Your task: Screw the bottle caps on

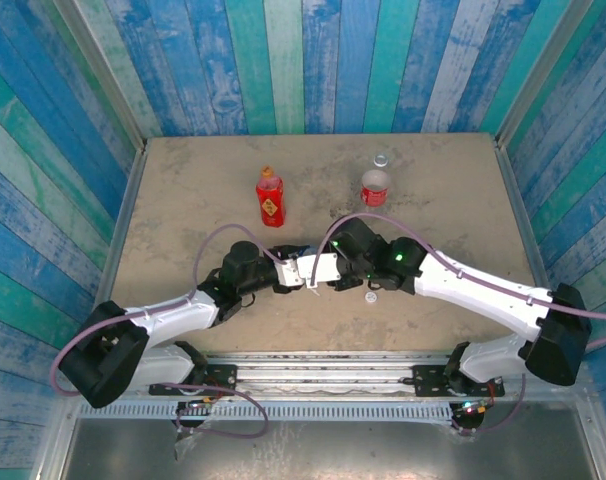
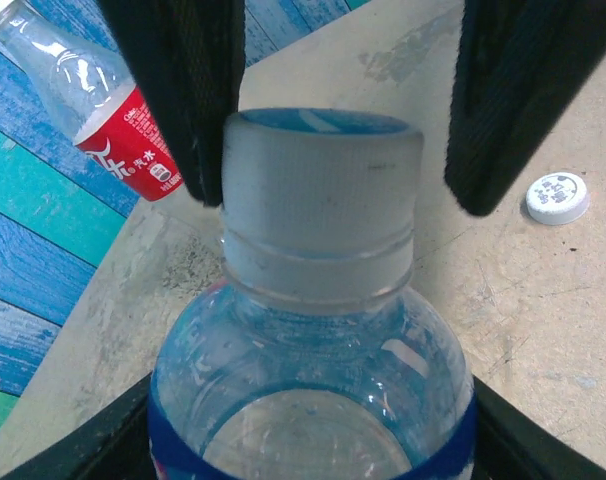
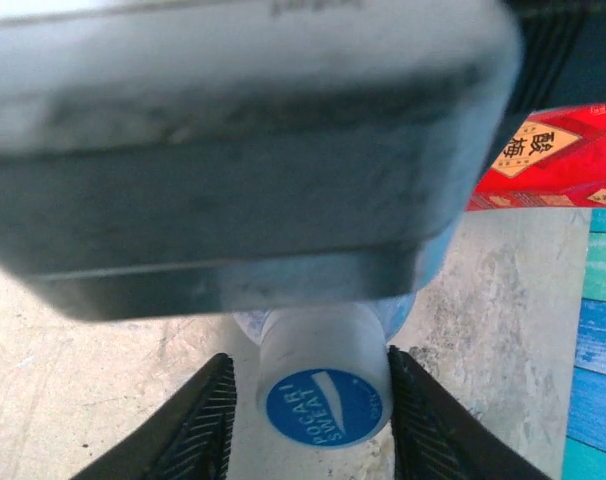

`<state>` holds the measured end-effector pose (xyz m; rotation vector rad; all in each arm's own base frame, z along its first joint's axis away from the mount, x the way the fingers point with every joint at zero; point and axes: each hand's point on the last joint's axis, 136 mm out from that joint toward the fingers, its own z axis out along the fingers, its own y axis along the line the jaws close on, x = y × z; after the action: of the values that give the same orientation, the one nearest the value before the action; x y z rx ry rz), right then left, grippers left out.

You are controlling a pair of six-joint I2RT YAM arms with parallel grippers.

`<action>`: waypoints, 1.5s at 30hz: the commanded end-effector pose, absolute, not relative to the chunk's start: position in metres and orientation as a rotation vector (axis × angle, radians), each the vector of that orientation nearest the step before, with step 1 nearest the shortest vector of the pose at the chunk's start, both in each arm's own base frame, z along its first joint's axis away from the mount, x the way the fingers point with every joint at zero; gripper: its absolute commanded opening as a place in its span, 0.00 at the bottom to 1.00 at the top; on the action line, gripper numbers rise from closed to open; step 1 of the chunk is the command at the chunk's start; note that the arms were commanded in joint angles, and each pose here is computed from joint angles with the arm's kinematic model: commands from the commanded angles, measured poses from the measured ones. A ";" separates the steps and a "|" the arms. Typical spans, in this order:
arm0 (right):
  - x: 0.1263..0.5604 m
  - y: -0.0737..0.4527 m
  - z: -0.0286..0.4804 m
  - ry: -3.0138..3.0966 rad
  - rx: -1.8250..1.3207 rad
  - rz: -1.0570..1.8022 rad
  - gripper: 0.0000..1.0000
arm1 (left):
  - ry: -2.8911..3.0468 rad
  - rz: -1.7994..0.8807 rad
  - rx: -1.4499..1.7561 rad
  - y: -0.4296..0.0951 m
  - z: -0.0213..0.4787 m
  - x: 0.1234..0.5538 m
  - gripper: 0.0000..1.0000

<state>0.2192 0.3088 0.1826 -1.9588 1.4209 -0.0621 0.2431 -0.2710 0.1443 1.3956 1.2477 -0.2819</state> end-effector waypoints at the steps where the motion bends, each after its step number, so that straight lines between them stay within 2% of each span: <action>1: 0.219 0.315 0.190 1.392 -1.963 -0.049 0.34 | 1.222 -0.286 1.394 -0.273 0.150 0.242 0.58; 5: 0.220 0.313 0.195 1.468 -1.888 -0.026 0.21 | 1.221 -0.284 1.393 -0.273 0.150 0.241 0.58; 7: 0.227 0.315 0.203 1.588 -1.727 0.021 0.14 | 1.220 -0.282 1.389 -0.272 0.151 0.242 0.58; 10: 0.242 0.314 0.216 1.932 -1.245 0.192 0.07 | 1.222 -0.276 1.386 -0.272 0.151 0.243 0.58; 12: 0.255 0.307 0.217 2.178 -0.796 0.361 0.02 | 1.224 -0.276 1.384 -0.272 0.151 0.243 0.58; 14: 0.245 0.315 0.203 2.383 -0.476 0.662 0.04 | 1.224 -0.274 1.382 -0.272 0.151 0.244 0.58; 16: 0.233 0.327 0.201 2.431 -0.397 0.844 0.08 | 1.222 -0.274 1.383 -0.272 0.151 0.244 0.58; 19: 0.234 0.315 0.202 2.402 -0.453 0.764 0.16 | 1.217 -0.286 1.389 -0.273 0.151 0.243 0.58; 21: 0.234 0.305 0.203 2.342 -0.582 0.677 0.26 | 1.216 -0.292 1.392 -0.274 0.151 0.242 0.58; 25: 0.215 0.296 0.203 2.120 -1.116 0.521 0.48 | 1.222 -0.293 1.396 -0.274 0.150 0.241 0.58; 27: 0.203 0.288 0.198 2.028 -1.353 0.445 0.53 | 1.222 -0.295 1.399 -0.274 0.150 0.241 0.58; 31: 0.203 0.275 0.202 1.851 -1.629 0.221 0.56 | 1.224 -0.296 1.404 -0.274 0.149 0.241 0.58; 37: 0.213 0.290 0.215 1.529 -1.804 -0.046 0.57 | 1.226 -0.297 1.411 -0.275 0.147 0.241 0.59; 42: 0.213 0.307 0.214 1.468 -1.840 -0.016 0.55 | 1.230 -0.283 1.409 -0.273 0.147 0.242 0.59; 45: 0.213 0.312 0.205 1.479 -1.856 0.002 0.50 | 1.231 -0.284 1.408 -0.273 0.146 0.241 0.59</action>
<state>0.2101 0.3035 0.2015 -1.8274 1.5382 0.0187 0.2421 -0.2714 0.1438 1.4010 1.2449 -0.2849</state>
